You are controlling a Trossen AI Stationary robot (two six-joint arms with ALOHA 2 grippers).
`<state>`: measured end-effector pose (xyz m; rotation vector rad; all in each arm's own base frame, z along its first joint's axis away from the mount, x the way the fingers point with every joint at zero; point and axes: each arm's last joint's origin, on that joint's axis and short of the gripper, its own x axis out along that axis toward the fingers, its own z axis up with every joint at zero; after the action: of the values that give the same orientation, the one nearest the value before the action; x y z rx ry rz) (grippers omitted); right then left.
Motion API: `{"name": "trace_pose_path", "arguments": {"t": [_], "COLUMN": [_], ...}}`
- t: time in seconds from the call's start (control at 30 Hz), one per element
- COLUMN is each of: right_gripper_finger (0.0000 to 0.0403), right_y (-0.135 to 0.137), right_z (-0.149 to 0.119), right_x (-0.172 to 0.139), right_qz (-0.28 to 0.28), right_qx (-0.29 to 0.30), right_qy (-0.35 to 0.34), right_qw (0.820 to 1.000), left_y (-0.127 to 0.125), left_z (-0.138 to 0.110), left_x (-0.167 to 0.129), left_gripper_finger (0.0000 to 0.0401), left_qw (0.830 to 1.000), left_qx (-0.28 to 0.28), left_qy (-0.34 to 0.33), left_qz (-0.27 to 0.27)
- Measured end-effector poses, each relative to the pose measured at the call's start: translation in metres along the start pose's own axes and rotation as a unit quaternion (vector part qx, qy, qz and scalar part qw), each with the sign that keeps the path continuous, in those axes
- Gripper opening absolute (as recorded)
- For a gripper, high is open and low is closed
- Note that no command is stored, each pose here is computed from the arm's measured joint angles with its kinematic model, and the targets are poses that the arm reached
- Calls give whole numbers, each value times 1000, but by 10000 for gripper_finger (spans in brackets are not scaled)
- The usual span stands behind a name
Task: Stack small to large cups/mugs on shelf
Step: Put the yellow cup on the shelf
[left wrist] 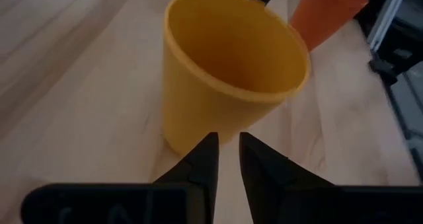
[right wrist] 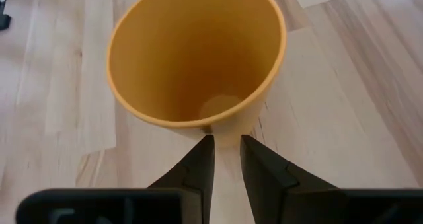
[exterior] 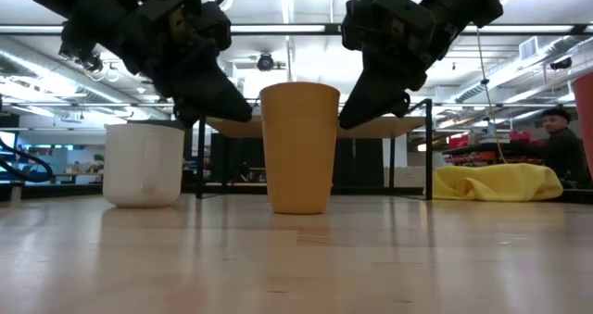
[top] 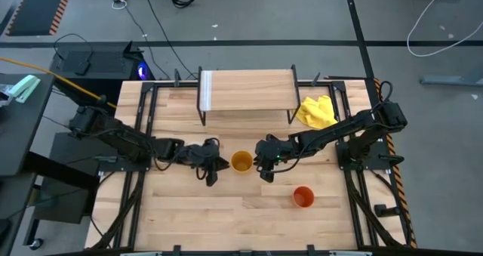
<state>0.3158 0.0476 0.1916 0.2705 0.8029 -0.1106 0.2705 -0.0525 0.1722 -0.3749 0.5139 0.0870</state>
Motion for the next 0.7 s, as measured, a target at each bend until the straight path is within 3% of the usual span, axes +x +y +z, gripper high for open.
{"name": "trace_pose_path", "arguments": {"t": [0.7], "right_gripper_finger": [82], "right_y": [1], "right_z": [1], "right_x": [0], "right_qz": [7], "right_qx": [-5], "right_qy": [-2], "right_qw": [1000], "left_y": [-1], "left_z": [3], "left_x": [0], "left_gripper_finger": [72], "left_qw": [1000], "left_qx": [0], "left_qy": [-11], "left_qz": [-13]}}
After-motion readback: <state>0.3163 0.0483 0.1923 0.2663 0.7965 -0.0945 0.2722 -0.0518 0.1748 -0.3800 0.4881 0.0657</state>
